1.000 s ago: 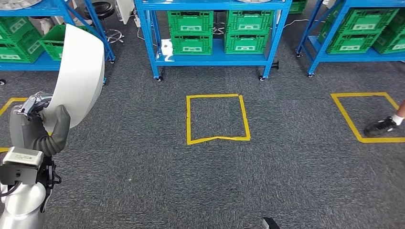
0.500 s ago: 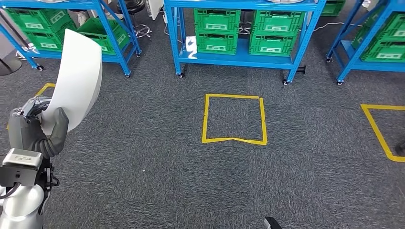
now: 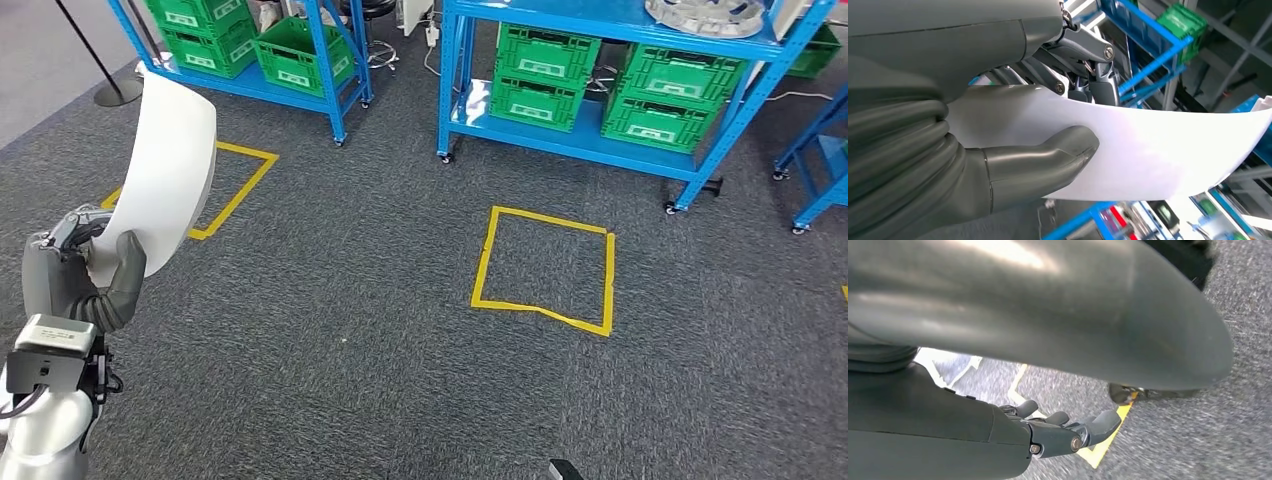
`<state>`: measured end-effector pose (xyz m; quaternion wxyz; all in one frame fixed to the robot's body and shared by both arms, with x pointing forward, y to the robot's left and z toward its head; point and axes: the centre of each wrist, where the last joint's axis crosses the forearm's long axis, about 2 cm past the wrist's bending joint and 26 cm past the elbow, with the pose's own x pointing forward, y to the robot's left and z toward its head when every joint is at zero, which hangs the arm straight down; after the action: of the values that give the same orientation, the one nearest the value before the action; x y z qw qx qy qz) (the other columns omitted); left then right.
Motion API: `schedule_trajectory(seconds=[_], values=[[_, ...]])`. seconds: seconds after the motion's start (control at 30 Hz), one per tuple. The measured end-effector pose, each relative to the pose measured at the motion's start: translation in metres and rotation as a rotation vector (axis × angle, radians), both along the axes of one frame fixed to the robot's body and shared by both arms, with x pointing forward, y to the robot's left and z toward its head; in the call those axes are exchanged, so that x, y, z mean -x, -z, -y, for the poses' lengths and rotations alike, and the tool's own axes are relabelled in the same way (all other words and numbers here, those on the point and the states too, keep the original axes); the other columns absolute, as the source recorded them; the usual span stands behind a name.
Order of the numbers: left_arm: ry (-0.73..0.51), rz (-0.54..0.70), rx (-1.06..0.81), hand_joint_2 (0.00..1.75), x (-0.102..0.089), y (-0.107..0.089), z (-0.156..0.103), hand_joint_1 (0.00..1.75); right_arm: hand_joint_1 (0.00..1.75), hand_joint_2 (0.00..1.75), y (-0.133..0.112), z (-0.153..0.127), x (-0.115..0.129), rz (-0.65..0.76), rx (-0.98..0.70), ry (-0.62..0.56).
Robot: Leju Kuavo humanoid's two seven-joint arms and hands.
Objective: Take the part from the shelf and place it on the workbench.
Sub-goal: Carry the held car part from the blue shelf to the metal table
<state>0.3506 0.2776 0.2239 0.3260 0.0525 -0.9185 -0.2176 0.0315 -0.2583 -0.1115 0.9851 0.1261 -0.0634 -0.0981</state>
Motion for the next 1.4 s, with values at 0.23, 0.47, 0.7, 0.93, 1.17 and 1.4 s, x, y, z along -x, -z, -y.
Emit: schedule_trajectory(seconds=[0.23,0.47,0.7,0.93,1.17,1.4], values=[[-0.049,0.009,-0.017,1.75,0.016,0.010,-0.023,1.75,0.00,0.00,0.000,-0.001,-0.003,0.010,0.003,-0.038],[-0.050,0.000,-0.027,1.75,0.027,0.018,-0.025,1.75,0.00,0.00,0.000,-0.002,-0.001,0.003,0.003,-0.033],[-0.063,0.025,-0.031,1.75,0.029,0.013,-0.030,1.75,0.00,0.00,-0.001,-0.003,-0.004,0.015,-0.002,-0.037],[-0.071,0.032,-0.021,1.75,0.029,0.012,-0.031,1.75,0.00,0.00,0.000,-0.004,0.000,0.007,-0.002,-0.022],[-0.095,0.048,-0.007,1.75,0.024,0.006,-0.035,1.75,0.00,0.00,0.000,-0.002,-0.002,0.007,-0.003,-0.027],[-0.121,0.033,-0.011,1.75,0.029,0.013,-0.042,1.75,0.00,0.00,0.000,-0.002,0.001,0.008,-0.002,-0.024]])
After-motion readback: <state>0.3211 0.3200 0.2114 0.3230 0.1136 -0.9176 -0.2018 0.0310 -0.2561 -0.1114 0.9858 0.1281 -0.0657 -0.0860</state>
